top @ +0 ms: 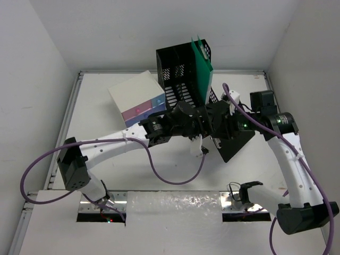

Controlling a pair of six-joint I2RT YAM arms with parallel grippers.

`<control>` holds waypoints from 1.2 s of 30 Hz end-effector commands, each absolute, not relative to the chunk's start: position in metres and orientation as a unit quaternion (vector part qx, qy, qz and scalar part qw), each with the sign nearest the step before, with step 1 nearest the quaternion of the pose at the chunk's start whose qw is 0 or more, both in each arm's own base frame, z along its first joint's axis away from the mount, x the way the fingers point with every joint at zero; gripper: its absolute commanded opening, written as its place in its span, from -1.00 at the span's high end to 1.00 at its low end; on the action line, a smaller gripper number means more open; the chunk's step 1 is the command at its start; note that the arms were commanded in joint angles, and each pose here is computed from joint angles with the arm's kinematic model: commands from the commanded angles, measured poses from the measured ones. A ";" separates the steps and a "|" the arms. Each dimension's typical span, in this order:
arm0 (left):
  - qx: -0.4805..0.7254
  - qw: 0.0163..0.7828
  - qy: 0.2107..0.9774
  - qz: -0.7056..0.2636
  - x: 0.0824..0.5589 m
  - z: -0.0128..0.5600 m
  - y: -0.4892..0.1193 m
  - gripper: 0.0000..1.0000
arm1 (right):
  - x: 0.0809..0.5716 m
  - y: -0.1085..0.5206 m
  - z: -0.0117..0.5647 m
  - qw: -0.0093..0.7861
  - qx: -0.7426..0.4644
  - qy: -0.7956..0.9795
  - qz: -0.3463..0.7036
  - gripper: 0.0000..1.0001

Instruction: Organize the desk

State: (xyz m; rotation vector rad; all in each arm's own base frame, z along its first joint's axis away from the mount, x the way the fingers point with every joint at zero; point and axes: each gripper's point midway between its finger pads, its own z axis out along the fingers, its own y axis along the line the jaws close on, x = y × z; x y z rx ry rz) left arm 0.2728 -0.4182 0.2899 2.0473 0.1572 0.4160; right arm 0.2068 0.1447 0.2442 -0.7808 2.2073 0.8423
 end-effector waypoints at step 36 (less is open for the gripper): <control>0.736 0.396 0.515 -0.191 0.170 0.336 -0.277 1.00 | 0.154 0.158 0.417 0.598 -0.480 0.583 0.267 -0.74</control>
